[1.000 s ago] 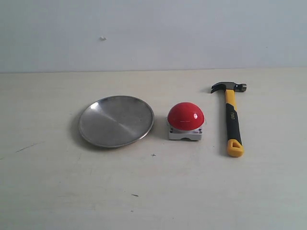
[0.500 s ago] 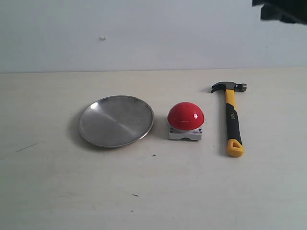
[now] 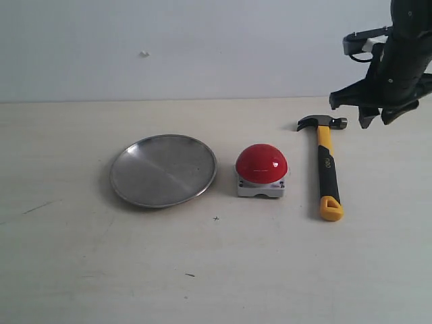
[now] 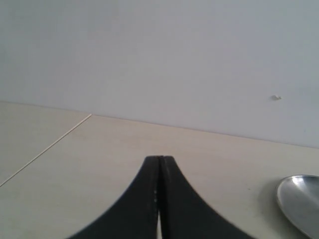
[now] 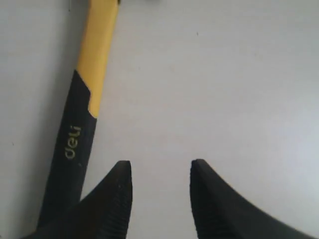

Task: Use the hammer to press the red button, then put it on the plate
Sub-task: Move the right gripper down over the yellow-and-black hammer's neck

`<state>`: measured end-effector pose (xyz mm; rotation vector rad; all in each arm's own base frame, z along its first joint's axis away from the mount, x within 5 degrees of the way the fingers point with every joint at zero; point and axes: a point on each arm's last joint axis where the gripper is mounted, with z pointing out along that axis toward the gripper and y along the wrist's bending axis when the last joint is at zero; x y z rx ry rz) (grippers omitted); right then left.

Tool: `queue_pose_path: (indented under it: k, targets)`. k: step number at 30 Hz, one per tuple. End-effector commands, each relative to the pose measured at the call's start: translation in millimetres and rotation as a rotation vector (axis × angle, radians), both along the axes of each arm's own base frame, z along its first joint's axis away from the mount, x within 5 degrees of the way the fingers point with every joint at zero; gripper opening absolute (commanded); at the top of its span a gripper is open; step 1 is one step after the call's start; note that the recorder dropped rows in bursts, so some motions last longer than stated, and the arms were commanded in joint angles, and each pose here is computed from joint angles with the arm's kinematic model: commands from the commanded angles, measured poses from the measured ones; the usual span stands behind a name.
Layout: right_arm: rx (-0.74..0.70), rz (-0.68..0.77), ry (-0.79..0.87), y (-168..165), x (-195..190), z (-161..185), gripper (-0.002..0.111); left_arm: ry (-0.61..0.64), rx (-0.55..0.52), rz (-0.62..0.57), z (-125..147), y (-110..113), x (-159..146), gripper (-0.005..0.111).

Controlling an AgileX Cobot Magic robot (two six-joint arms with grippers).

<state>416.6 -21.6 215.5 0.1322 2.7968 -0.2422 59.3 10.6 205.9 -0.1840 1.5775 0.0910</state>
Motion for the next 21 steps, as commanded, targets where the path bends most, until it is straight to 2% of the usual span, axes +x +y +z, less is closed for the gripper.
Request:
queue_pose_path:
  k: [1, 4, 6, 14, 19, 21]
  targets:
    - [0.125, -0.052, -0.197, 8, 28, 6, 0.039, -0.005, -0.001, -0.001, 0, 0, 0, 0.0]
    - [0.116, -0.042, -0.136, 7, 53, -1, 0.039, -0.005, -0.001, -0.001, 0, 0, 0, 0.0]
    - [0.101, -0.007, -0.179, 6, 72, 2, 0.039, -0.005, -0.001, -0.001, 0, 0, 0, 0.0]
    - [0.123, -0.034, -0.167, 3, 74, 0, 0.039, -0.005, -0.001, -0.001, 0, 0, 0, 0.0]
    - [0.166, -0.067, -0.025, -13, 80, -23, 0.039, -0.005, -0.001, -0.001, 0, 0, 0, 0.0]
    - [0.167, -0.075, 0.013, -14, 86, -30, 0.043, -0.005, -0.001, -0.001, 0, 0, 0, 0.0]
